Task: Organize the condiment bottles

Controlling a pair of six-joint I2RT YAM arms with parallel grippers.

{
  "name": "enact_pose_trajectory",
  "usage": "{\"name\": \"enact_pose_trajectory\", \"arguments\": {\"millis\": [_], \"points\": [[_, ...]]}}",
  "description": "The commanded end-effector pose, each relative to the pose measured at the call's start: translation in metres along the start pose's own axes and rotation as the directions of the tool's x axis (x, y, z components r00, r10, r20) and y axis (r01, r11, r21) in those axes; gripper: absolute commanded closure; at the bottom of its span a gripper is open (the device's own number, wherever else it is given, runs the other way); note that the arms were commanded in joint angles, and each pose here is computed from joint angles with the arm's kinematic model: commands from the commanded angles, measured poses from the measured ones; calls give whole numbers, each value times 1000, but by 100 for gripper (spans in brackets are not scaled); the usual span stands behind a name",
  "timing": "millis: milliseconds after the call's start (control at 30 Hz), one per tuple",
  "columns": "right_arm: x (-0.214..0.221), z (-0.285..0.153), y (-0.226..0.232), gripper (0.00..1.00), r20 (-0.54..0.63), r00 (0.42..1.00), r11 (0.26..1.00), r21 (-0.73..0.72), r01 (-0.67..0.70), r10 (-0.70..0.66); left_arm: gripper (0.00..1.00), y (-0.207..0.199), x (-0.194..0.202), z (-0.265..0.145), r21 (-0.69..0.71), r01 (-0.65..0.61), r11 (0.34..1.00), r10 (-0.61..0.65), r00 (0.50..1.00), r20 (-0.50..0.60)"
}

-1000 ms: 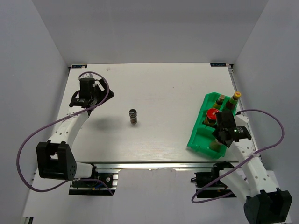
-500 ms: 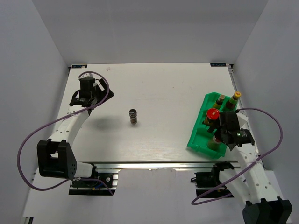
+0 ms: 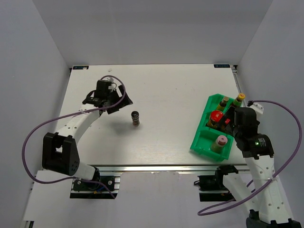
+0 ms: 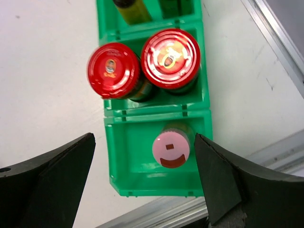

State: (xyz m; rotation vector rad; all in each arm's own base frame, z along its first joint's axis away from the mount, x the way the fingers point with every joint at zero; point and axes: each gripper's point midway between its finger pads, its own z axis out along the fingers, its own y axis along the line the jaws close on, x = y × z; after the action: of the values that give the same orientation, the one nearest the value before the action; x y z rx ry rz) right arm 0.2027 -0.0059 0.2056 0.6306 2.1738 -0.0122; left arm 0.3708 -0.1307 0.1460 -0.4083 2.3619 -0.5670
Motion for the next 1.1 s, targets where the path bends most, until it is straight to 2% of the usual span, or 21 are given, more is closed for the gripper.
{"name": "enact_pose_trajectory", "arguments": {"millis": [0,167,333,467,667,900,1067], "points": [[-21,-6,14,11,78,996,995,-80,59,-52,2,-32,15,-8,42,-52,998,54,996,-64],[-7,13,27,11,33,993,984,-134,113,-110,7,-29,23,-2,-33,-32,999,29,994,-104],[-16,16,37,11,90,988,974,-177,140,-126,14,-29,50,7,-123,-98,988,74,980,-182],[-20,18,39,11,128,983,969,-192,156,-132,20,-26,55,10,-220,-155,963,117,977,-176],[-11,27,39,11,115,981,966,-193,173,-153,20,-31,64,7,-258,-212,943,169,969,-180],[-11,28,39,11,125,981,965,-198,172,-149,29,-30,73,17,-294,-265,918,204,953,-223],[-7,27,37,11,133,980,965,-202,170,-145,40,-34,68,22,-321,-292,901,223,946,-235]]}}
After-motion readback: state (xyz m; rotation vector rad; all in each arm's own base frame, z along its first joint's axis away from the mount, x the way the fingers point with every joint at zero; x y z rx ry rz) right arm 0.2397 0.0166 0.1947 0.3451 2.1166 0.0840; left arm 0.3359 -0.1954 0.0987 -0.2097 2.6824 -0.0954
